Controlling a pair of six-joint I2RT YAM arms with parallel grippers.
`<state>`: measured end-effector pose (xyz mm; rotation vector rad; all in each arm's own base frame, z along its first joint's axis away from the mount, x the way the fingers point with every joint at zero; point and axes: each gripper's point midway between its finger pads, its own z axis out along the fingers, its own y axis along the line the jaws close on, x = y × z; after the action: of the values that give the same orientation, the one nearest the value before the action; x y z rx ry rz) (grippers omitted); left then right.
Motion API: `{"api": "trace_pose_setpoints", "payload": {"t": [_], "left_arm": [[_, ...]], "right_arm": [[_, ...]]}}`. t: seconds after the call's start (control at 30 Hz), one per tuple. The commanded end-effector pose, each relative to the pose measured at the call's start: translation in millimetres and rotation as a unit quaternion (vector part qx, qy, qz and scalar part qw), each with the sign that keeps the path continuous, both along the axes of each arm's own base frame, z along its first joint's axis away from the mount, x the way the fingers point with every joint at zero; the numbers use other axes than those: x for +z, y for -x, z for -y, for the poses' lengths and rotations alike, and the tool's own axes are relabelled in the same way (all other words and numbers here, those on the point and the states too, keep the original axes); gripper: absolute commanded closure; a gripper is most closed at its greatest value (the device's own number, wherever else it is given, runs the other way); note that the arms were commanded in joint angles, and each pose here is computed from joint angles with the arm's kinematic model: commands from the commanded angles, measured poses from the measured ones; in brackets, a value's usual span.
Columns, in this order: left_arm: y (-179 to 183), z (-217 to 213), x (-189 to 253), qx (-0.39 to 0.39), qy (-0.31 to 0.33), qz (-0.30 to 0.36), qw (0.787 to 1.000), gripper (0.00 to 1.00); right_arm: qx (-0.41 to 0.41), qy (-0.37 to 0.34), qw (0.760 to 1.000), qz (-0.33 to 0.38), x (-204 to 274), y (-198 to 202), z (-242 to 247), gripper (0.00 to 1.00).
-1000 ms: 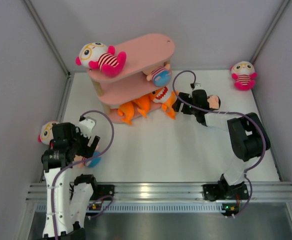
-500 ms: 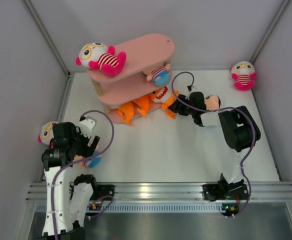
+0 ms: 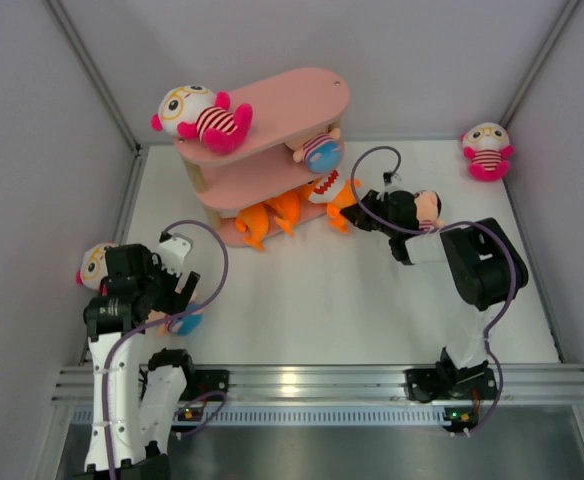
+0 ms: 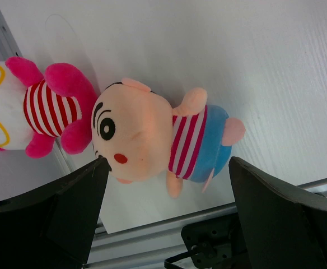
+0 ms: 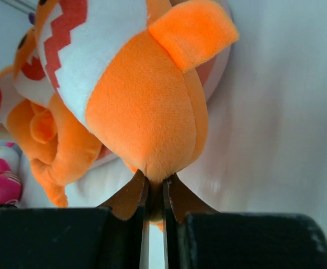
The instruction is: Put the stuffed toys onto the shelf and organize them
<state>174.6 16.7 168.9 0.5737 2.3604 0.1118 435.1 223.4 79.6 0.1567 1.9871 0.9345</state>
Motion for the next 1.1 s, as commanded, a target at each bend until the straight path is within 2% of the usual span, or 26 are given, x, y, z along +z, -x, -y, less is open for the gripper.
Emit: {"api": "trace_pose_setpoints", "payload": {"t": [0.0,0.27,0.63,1.07], "left_arm": [[-9.1,-2.4,9.1,0.006,-0.004,0.023,1.000,0.05],[-9.7,-4.1,11.9,0.008,-0.009,0.027,1.000,0.05],[-8.2,-4.7,11.8,0.007,-0.012,0.029,0.999,0.05],[-6.2,-7.0,9.2,0.008,-0.020,0.029,0.999,0.05]], "right_arm": [[-0.034,-0.079,0.990,0.114,79.7,-17.0,2.6,1.00],[-0.093,-0.054,0.987,0.119,90.6,-23.7,-7.3,1.00],[-0.196,-0.092,0.971,0.103,98.1,-31.8,-10.3,1.00],[-0.215,-0.112,0.968,0.068,87.9,-48.8,-44.0,1.00]]}}
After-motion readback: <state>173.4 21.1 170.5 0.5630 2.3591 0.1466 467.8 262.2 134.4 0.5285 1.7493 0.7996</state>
